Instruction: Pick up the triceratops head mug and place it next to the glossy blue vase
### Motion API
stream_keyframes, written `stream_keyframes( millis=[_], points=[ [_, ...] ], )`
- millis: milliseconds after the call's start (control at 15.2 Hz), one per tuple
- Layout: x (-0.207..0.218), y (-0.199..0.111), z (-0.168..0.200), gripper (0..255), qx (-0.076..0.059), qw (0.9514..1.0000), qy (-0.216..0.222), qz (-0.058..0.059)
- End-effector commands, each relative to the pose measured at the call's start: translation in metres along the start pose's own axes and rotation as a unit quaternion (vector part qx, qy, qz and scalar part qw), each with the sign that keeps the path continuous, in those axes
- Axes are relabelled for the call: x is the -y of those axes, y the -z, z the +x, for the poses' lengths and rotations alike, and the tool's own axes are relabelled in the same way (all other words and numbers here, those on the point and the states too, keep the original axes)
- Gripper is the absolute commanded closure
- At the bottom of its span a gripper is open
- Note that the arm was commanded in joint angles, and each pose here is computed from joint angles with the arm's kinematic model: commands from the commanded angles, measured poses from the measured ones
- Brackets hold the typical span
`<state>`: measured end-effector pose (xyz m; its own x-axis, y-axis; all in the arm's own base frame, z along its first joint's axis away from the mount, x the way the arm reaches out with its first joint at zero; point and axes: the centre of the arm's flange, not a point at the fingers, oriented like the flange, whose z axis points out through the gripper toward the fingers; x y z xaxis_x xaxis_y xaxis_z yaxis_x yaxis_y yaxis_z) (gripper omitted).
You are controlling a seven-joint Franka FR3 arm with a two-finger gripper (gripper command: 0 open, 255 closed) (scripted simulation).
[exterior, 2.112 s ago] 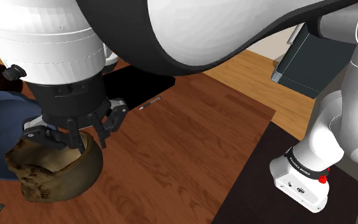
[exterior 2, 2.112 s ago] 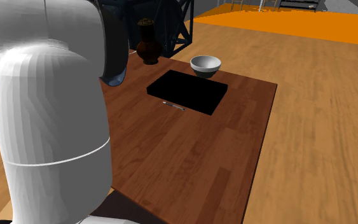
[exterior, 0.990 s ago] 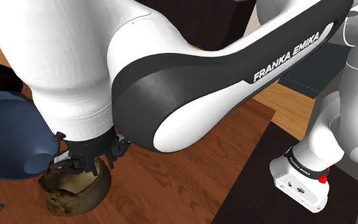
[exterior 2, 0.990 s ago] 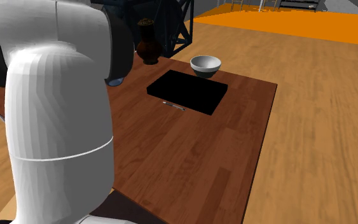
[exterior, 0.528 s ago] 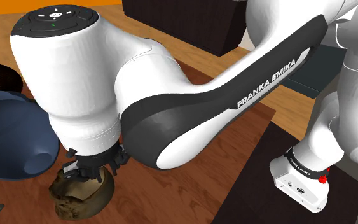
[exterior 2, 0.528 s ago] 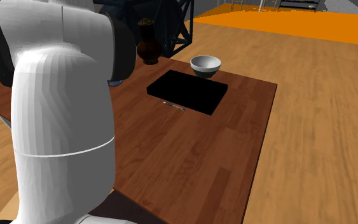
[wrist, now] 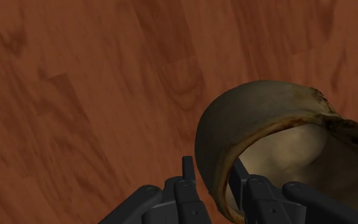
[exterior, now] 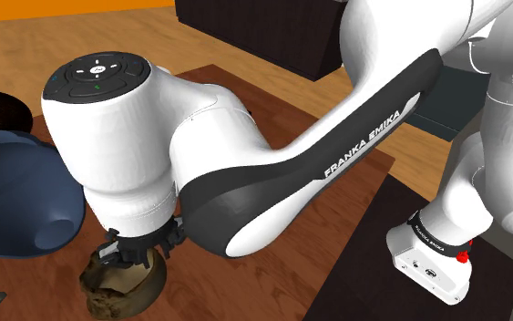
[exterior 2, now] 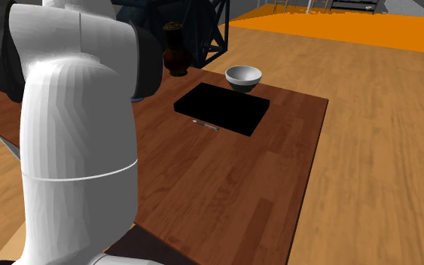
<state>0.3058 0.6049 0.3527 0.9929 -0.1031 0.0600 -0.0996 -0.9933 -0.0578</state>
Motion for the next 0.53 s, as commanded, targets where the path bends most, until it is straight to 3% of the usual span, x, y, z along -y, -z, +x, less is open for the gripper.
stream_keyframes(
  millis=[0, 198, 264, 462],
  points=[
    [0.0002, 0.0001, 0.0, 255, 0.0, 1.0, 0.0, 0.001],
    [0.0002, 0.0001, 0.0, 255, 0.0, 1.0, 0.0, 0.001],
    [0.0002, 0.0001, 0.0, 0, 0.0, 1.0, 0.0, 0.001],
    [0.0002, 0.0, 0.0, 0, 0.0, 1.0, 0.0, 0.001]
  ],
)
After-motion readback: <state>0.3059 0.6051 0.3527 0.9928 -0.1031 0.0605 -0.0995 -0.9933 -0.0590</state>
